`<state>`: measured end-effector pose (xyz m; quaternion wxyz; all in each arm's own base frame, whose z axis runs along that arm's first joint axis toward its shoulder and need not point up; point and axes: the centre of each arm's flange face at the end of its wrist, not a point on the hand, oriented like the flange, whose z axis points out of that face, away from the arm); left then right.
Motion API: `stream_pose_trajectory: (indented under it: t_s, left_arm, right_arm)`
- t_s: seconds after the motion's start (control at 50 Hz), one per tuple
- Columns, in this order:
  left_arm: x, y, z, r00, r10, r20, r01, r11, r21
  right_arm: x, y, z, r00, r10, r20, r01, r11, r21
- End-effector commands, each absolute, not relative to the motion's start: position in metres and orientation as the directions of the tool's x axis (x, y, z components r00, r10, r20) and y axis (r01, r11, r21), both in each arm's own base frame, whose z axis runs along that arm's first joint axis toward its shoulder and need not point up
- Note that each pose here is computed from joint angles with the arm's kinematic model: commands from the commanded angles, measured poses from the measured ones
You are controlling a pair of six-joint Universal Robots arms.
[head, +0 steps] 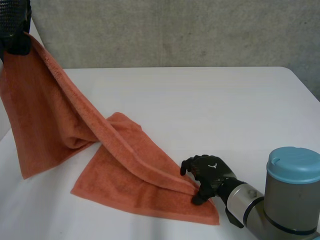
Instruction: Fold the laundry
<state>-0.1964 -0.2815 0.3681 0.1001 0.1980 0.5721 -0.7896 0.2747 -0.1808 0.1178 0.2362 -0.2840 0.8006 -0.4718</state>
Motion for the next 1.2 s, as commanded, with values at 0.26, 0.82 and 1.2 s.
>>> stream_pose_trajectory:
  t_s: [0.26, 0.82, 1.2]
  left_arm:
    - [-0.196, -0.282, 0.366, -0.901, 0.069, -0.428, 0.386, -0.320, -0.865]
    - [-0.197, -0.276, 0.203, -0.784, 0.388, -0.484, 0.587, 0.211, -0.781]
    - [-0.234, -0.389, 0.388, -0.858, -0.115, -0.500, 0.472, -0.561, -0.681]
  right_arm:
    - [0.275, -0.213, 0.148, -0.767, -0.641, -0.029, -0.174, 0.252, -0.952]
    - [0.224, -0.228, 0.236, -0.544, -0.704, 0.456, -0.742, 0.150, -0.654]
    - [0.256, -0.369, 0.397, -0.851, -0.031, 0.525, -0.456, -0.451, -0.767]
